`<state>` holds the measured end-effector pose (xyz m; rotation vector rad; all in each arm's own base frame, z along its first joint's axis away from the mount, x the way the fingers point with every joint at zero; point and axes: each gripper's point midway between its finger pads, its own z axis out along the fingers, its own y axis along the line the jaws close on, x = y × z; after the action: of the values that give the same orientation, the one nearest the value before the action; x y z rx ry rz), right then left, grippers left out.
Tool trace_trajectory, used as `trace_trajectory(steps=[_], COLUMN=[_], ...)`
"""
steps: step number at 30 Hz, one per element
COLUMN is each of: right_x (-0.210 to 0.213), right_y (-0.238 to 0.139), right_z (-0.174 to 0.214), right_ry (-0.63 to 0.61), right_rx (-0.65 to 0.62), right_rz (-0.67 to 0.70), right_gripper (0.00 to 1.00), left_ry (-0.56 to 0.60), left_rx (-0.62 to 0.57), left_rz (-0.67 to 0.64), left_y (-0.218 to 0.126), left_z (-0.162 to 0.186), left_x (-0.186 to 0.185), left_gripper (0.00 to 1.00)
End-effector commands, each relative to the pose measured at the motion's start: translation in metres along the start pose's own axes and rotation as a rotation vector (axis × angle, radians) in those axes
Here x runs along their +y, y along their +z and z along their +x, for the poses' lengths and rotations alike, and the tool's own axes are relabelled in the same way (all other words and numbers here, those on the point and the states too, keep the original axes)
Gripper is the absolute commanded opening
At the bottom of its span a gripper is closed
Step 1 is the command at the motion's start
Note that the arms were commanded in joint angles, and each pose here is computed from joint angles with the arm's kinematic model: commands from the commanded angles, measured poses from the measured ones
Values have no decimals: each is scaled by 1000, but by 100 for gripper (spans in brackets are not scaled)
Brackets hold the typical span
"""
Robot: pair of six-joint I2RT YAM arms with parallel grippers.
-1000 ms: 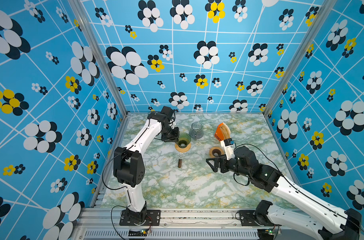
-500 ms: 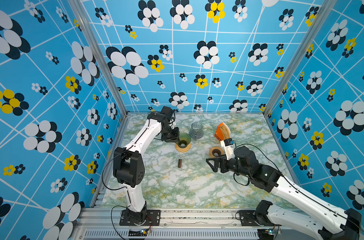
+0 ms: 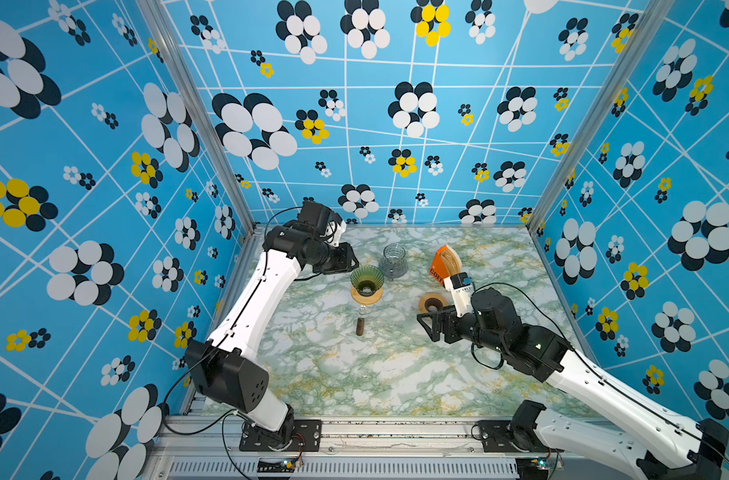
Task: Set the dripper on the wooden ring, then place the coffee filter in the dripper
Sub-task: 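Open the left gripper and raise it while right gripper reaches filter box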
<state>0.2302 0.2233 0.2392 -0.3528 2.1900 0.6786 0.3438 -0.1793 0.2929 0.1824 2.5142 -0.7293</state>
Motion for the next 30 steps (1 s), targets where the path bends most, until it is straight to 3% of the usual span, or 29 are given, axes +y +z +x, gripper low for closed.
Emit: trace_trajectory(steps=[1, 5, 8, 14, 18, 28, 30], right_x=[-15, -28, -40, -64, -82, -147, -160], right_y=[-5, -9, -7, -2, 6, 36, 43], right_z=[-6, -16, -19, -28, -36, -40, -41], right_ry=[-28, -19, -24, -13, 23, 121, 144], right_rx=[19, 19, 45, 101, 135, 160, 162], right_rz=[60, 80, 120, 173, 180, 277, 287], right_gripper=[91, 87, 84, 80, 67, 39, 38], left_ry=[100, 165, 217, 265, 274, 377, 412], left_rx=[-88, -142, -166, -184, -174, -164, -145], left_rz=[93, 197, 267, 372, 429, 626, 626], left_y=[-16, -24, -30, -24, -24, -35, -33], left_z=[2, 15, 31, 67, 77, 64, 58], left_x=[-24, -45, -60, -71, -76, -121, -130], left_gripper=[60, 86, 99, 99, 99, 99, 99])
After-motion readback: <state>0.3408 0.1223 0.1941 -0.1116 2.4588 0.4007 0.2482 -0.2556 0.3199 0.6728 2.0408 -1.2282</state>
